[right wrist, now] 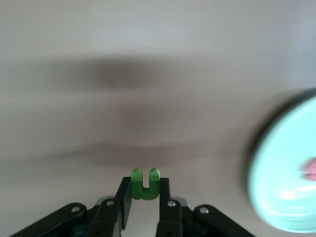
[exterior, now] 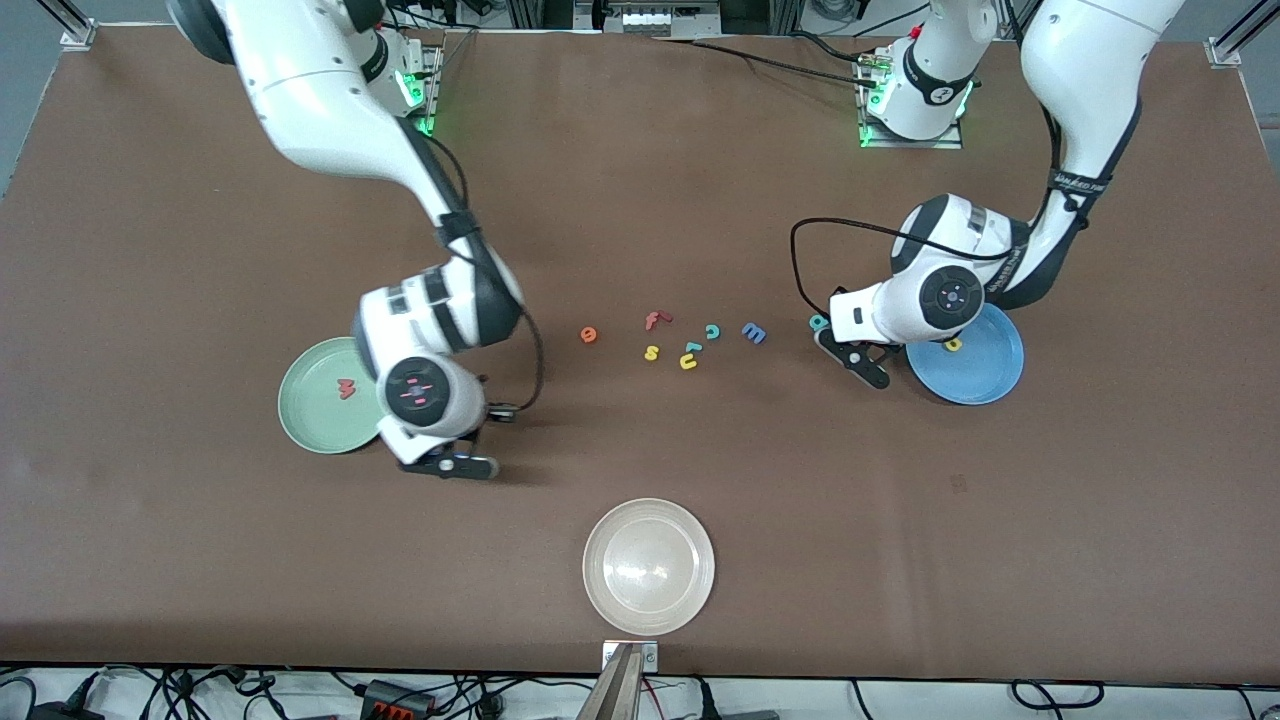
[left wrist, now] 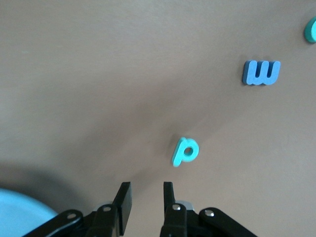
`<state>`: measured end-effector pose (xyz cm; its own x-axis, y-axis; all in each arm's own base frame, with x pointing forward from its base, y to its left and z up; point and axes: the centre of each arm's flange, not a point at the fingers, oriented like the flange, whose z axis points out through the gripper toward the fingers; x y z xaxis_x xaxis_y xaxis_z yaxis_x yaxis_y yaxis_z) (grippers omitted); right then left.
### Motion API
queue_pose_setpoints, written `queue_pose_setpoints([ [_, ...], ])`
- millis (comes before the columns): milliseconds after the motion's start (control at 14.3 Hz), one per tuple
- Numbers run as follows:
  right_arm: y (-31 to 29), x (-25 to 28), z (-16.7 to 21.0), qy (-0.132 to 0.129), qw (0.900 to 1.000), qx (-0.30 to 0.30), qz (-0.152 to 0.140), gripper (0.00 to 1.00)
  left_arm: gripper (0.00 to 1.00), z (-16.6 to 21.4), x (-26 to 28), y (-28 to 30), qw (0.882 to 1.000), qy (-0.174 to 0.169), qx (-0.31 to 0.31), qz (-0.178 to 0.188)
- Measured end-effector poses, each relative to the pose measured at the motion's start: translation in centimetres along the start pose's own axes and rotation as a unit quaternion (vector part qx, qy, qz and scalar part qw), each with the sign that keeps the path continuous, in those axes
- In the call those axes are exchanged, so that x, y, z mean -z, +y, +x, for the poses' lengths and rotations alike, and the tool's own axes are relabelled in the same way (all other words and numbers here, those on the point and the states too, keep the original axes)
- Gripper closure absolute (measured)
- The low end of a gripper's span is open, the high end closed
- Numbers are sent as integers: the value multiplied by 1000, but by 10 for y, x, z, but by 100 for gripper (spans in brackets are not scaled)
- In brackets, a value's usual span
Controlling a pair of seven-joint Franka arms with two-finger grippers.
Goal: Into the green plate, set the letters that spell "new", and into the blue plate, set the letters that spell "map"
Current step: 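Carry the green u onto the green plate and open the right gripper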
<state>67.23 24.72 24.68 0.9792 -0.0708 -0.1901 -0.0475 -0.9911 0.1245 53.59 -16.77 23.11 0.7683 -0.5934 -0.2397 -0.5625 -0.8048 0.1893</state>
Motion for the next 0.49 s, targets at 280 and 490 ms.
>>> queue_pose_setpoints([
  [280,97,-20,-8,-37,999,8,6,74,66,0,19,-13,1000,-6,9,2],
  [490,114,-37,-26,-43,999,13,5,74,66,-4,19,-21,1000,-7,13,5],
])
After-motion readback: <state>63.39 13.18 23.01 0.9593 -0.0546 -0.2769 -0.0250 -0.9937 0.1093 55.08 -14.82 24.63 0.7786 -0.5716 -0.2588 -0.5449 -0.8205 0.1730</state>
